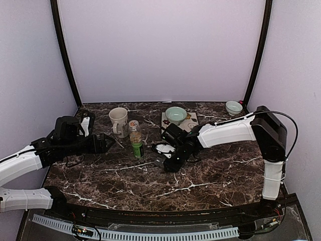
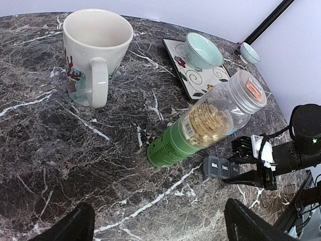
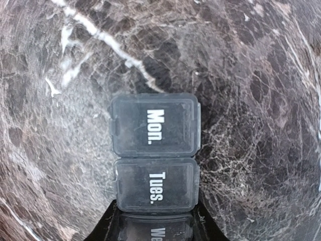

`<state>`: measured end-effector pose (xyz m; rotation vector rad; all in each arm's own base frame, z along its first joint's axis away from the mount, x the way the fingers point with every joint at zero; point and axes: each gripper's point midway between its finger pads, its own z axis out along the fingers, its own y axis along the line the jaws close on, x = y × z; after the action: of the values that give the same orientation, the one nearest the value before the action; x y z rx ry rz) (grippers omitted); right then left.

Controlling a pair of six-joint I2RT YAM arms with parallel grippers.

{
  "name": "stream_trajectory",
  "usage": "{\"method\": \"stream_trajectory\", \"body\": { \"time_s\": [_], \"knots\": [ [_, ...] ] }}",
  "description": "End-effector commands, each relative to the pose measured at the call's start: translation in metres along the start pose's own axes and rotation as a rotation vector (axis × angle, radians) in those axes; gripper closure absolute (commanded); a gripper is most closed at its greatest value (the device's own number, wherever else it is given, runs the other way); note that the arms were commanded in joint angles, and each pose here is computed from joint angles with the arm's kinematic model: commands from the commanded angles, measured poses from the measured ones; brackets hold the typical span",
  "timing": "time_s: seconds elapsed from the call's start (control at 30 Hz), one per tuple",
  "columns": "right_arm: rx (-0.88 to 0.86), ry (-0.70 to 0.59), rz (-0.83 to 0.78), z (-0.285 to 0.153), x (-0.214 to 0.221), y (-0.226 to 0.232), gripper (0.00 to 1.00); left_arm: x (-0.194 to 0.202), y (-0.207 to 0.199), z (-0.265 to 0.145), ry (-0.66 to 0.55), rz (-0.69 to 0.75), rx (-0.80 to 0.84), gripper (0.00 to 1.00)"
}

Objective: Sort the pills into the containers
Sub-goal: Pick up the pill container from the center of the board, then hold the pill container.

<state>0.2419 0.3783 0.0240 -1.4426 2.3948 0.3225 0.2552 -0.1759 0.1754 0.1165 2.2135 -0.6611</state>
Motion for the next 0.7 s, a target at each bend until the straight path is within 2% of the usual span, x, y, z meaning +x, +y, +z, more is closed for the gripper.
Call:
{"method": "stream_trajectory", "body": {
  "time_s": [0.0,0.07,0.23,0.47,0.67],
  "knots": [
    [-0.026,-0.033,0.022,-0.006,-0.011,0.002,0.71,0.006,-0.001,-0.006,0.003,-0.009,0.016,0.07],
    [-0.037,-0.042,0.029,-0.008,-0.013,0.004,0.73,0.006,-0.002,-0.008,0.001,-0.015,0.023,0.03],
    [-0.072,-0.070,0.054,-0.017,-0.020,0.013,0.74,0.006,-0.006,-0.013,-0.004,-0.026,0.053,0.03],
    [-0.113,-0.141,0.070,-0.045,-0.043,0.038,0.74,0.012,-0.021,-0.020,0.026,-0.022,0.140,0.10],
    [-0.161,-0.212,0.092,-0.074,-0.064,0.070,0.73,0.019,-0.037,-0.030,0.047,-0.033,0.241,0.10]
  ]
}}
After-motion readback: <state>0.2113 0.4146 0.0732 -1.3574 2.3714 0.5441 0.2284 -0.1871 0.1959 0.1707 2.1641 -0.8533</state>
